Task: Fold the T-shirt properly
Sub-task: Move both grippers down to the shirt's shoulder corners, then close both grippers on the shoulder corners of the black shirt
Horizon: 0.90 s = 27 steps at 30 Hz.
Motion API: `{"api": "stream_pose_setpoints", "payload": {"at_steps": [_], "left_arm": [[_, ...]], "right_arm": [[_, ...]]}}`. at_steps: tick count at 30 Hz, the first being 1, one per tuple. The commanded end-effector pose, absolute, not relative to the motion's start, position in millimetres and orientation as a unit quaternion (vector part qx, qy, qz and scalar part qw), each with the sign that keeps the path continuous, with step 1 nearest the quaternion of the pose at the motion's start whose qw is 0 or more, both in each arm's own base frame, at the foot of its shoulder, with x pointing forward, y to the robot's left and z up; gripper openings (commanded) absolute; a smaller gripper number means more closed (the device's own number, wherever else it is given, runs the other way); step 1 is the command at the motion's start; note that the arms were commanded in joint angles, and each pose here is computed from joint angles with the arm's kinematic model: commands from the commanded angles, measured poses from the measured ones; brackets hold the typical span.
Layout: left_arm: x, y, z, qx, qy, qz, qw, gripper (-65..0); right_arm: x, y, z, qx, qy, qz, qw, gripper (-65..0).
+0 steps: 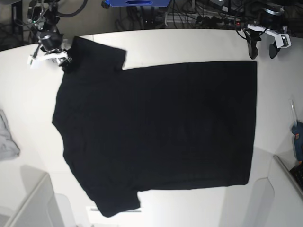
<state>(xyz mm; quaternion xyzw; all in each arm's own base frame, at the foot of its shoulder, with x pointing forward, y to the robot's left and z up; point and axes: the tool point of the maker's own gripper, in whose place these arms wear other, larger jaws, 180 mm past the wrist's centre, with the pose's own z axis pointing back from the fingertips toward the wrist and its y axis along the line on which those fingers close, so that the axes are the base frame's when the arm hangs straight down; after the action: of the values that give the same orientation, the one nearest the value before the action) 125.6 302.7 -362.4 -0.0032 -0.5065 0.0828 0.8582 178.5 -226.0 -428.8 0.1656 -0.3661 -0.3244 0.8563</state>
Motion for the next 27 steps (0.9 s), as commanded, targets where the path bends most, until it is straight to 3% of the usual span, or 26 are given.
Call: {"api": "stream_pose_setpoints", "payload": {"at_steps": [1,12,18,20,26,27], "left_arm": [[126,304,-355,-0.007,-0.518,0.081,0.851,-19.6],[131,302,-356,-0.011,-0.523,0.084,0.848,-19.6],[132,309,-371,-0.042,-0.486,0.145,0.861,-19.6],[136,311,-371,-0.056,-0.486,0.167,0.856,-19.6],[145,306,-376,-0.075,-0.476,0.173,0.859,-19.6],[146,307,-379,-0.076,-0.473,0.175,0.860,-19.6]], "right_arm": [[178,-229,-427,0.165,-0.371,-0.322,0.855,-27.3],[175,-193,-440,0.197,-0.340,-0.299,0.870,-27.3],[169,-194,-449,0.194,-0.328,-0.305,0.873,-27.8],[165,-195,-456,0.192,-0.319,-0.310,0.875,-32.0],[162,-200,-463,0.186,-0.310,-0.311,0.879,-63.2],[162,-201,-462,0.186,-0.311,-0.310,0.879,-65.0]]}}
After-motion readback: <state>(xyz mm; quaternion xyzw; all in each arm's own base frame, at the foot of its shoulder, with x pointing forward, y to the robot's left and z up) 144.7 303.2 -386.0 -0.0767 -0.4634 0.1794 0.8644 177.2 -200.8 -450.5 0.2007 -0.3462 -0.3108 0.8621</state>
